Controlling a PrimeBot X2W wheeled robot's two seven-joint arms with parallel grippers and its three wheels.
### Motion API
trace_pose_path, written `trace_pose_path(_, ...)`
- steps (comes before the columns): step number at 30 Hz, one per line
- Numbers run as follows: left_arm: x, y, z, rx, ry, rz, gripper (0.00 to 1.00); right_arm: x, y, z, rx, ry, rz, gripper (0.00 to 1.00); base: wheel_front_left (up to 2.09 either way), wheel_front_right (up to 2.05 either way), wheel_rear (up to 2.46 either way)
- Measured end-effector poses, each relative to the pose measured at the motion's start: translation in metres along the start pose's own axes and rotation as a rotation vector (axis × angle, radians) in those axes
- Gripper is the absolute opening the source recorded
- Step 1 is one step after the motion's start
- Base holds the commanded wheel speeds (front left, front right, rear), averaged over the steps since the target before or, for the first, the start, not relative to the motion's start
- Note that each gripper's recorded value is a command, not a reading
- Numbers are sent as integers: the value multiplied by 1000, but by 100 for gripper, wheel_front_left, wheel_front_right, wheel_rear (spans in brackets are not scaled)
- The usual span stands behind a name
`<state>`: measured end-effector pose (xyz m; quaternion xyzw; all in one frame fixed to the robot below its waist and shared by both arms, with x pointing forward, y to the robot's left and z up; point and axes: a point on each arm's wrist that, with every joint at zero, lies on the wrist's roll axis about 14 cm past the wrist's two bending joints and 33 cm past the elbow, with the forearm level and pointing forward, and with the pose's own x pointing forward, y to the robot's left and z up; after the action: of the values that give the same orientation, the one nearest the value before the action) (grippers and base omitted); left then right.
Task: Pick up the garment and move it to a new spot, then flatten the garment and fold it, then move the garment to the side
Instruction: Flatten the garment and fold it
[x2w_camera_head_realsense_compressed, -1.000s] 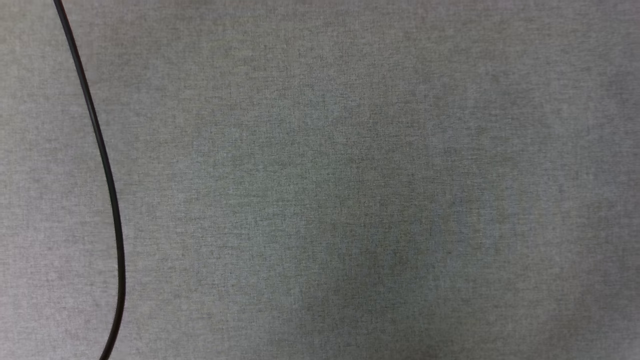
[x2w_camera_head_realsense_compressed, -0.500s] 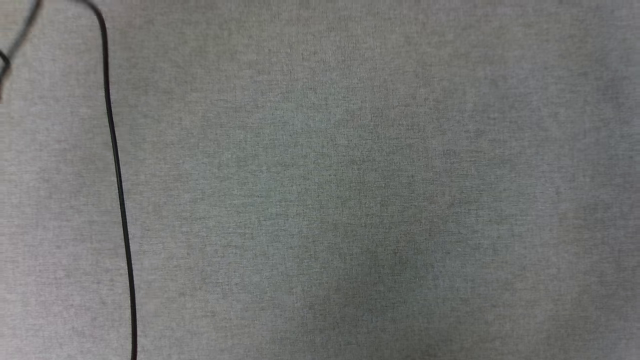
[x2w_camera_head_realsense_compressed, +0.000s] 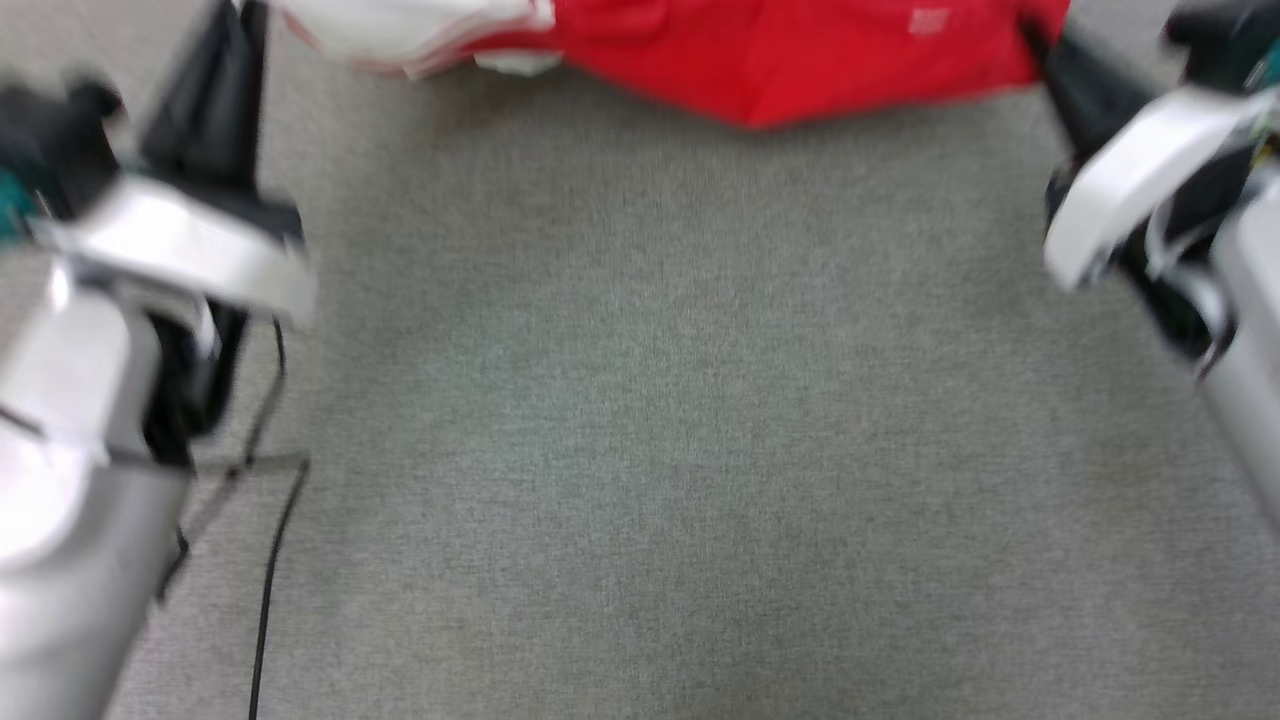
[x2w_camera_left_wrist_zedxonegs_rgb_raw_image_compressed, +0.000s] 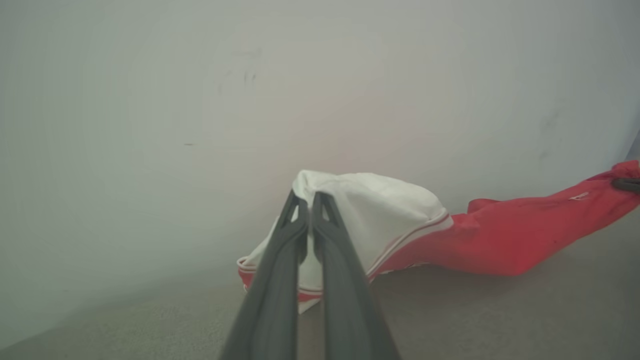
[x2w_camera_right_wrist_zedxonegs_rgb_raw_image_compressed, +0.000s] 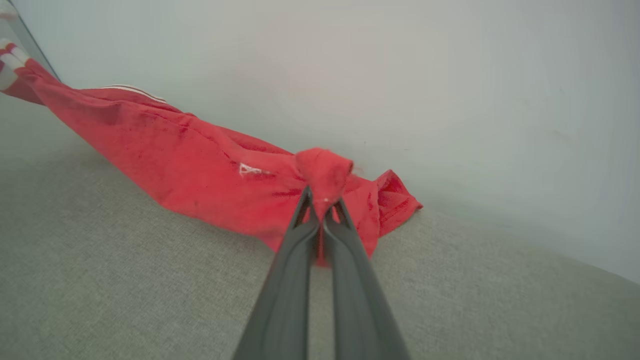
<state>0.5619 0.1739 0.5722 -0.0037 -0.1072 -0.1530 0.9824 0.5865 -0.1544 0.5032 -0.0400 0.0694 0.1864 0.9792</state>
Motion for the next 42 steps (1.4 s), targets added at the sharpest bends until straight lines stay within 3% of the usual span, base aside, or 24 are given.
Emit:
trace_pose_path(7,-87,-13,-27,-40,139,56,0,-61,27,-30,23,91,49,0,0,0,0)
trace_pose_path(26,-264,-58,-70,-259,398,237,0,-216,53,-101,206,241,-5,0,0,0,0)
trace_pose_path(34,-310,-81,-91,-357,528,256,0,-254,60,-127,260,313,-31,0,0,0,0)
trace_pose_path(42,-325,-89,-100,-363,598,231,0,-276,67,-143,279,365,-43,0,0,0,0)
